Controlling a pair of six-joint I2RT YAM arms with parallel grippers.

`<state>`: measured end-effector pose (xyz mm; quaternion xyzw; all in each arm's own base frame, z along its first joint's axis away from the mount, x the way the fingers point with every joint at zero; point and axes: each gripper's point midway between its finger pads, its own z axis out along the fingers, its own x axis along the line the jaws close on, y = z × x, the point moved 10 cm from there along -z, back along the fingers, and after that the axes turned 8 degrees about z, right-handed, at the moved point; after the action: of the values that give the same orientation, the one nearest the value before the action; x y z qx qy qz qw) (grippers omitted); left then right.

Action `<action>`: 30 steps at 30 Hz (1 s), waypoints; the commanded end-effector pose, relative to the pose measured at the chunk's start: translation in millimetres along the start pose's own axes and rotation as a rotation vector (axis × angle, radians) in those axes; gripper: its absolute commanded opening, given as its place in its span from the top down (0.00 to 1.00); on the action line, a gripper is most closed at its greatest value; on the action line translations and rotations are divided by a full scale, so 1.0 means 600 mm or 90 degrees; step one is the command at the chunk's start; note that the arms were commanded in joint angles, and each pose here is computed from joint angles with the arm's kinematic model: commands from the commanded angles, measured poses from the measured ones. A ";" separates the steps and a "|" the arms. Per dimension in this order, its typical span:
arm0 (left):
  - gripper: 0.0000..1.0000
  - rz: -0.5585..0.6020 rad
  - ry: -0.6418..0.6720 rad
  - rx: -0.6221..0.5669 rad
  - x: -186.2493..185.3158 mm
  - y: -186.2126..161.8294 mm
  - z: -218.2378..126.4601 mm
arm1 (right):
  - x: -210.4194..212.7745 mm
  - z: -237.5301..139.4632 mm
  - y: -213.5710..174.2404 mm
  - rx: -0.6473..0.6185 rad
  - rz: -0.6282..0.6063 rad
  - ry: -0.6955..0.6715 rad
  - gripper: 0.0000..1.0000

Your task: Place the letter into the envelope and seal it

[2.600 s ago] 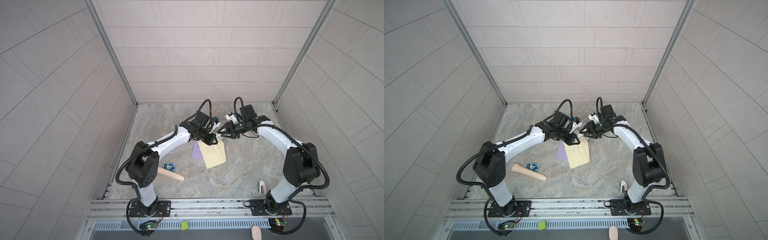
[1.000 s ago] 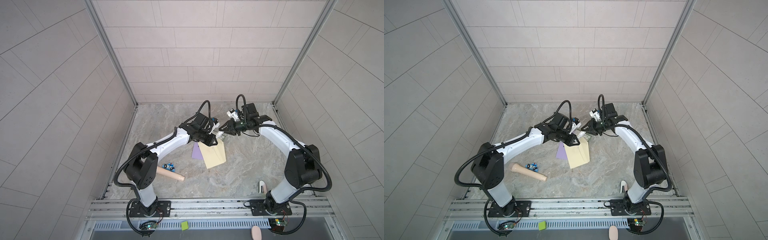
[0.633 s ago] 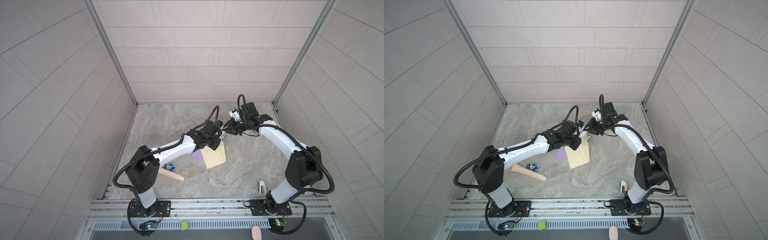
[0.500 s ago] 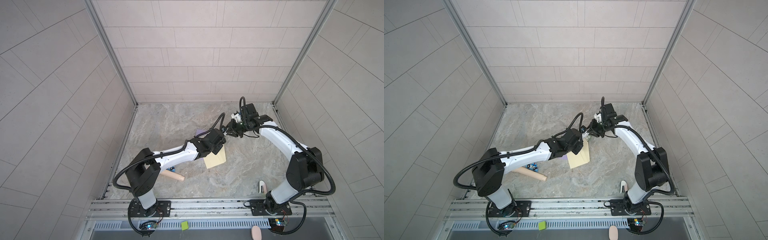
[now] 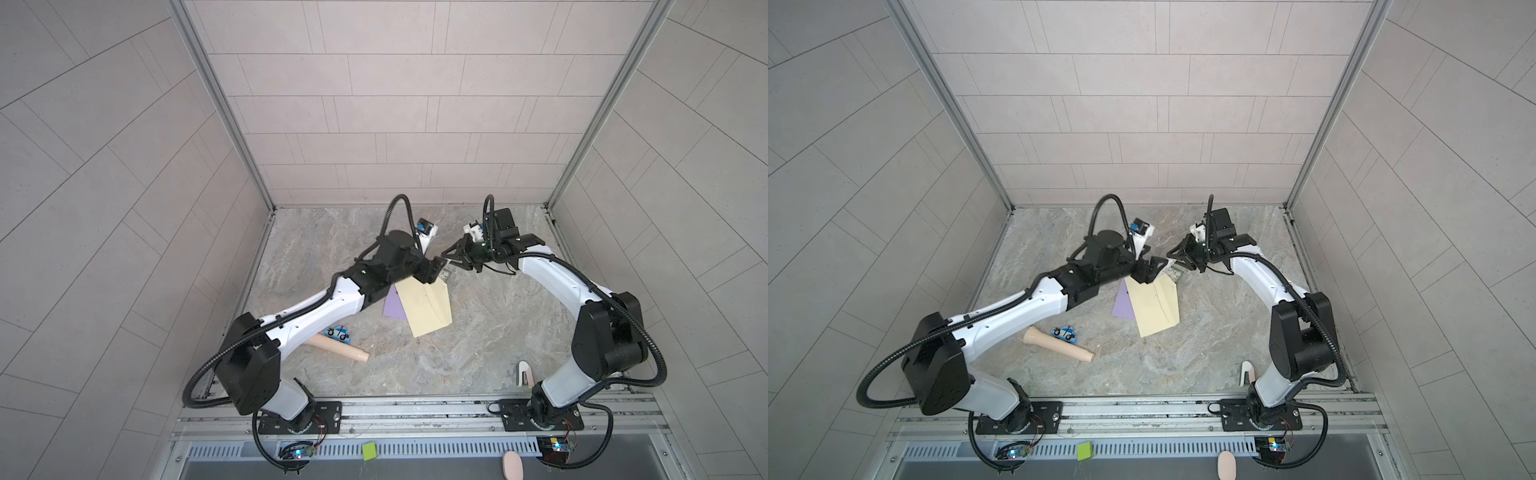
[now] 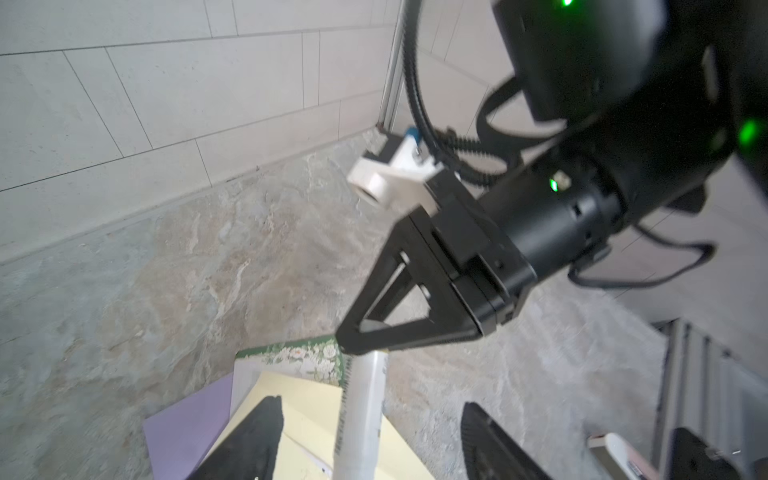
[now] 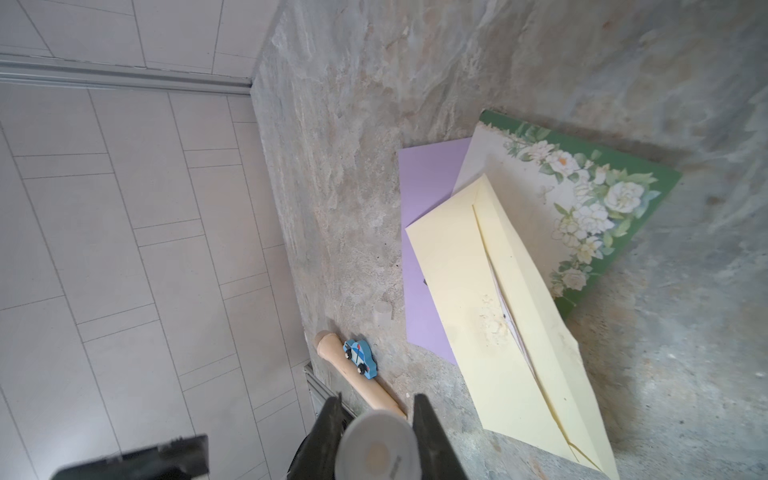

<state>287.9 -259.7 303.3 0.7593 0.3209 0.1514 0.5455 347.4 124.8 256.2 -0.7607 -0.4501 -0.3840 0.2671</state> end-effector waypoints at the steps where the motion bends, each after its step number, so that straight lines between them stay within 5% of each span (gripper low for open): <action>1: 0.25 -0.119 -0.149 0.012 0.019 0.010 -0.001 | 0.037 -0.030 -0.008 0.020 -0.056 0.066 1.00; 11: 0.27 -0.150 -0.226 0.099 0.030 -0.012 0.050 | 0.063 -0.050 -0.018 0.045 -0.115 0.098 1.00; 14: 0.39 -0.154 -0.223 0.103 0.032 -0.020 0.056 | 0.064 -0.052 -0.020 0.049 -0.119 0.101 1.00; 21: 0.87 -0.149 -0.193 0.098 0.033 -0.025 0.062 | 0.060 -0.050 -0.022 0.045 -0.126 0.086 1.00; 26: 0.99 -0.108 -0.136 0.087 0.013 -0.018 0.069 | 0.051 -0.037 -0.023 0.021 -0.118 0.020 1.00; 30: 1.00 0.023 -0.061 0.082 -0.038 -0.009 0.072 | 0.040 -0.025 -0.021 -0.036 -0.086 -0.051 1.00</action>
<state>304.4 -289.0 260.9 0.7957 0.3347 0.0007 0.5048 343.5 127.4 283.4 -0.7217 -0.5064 -0.4053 0.2416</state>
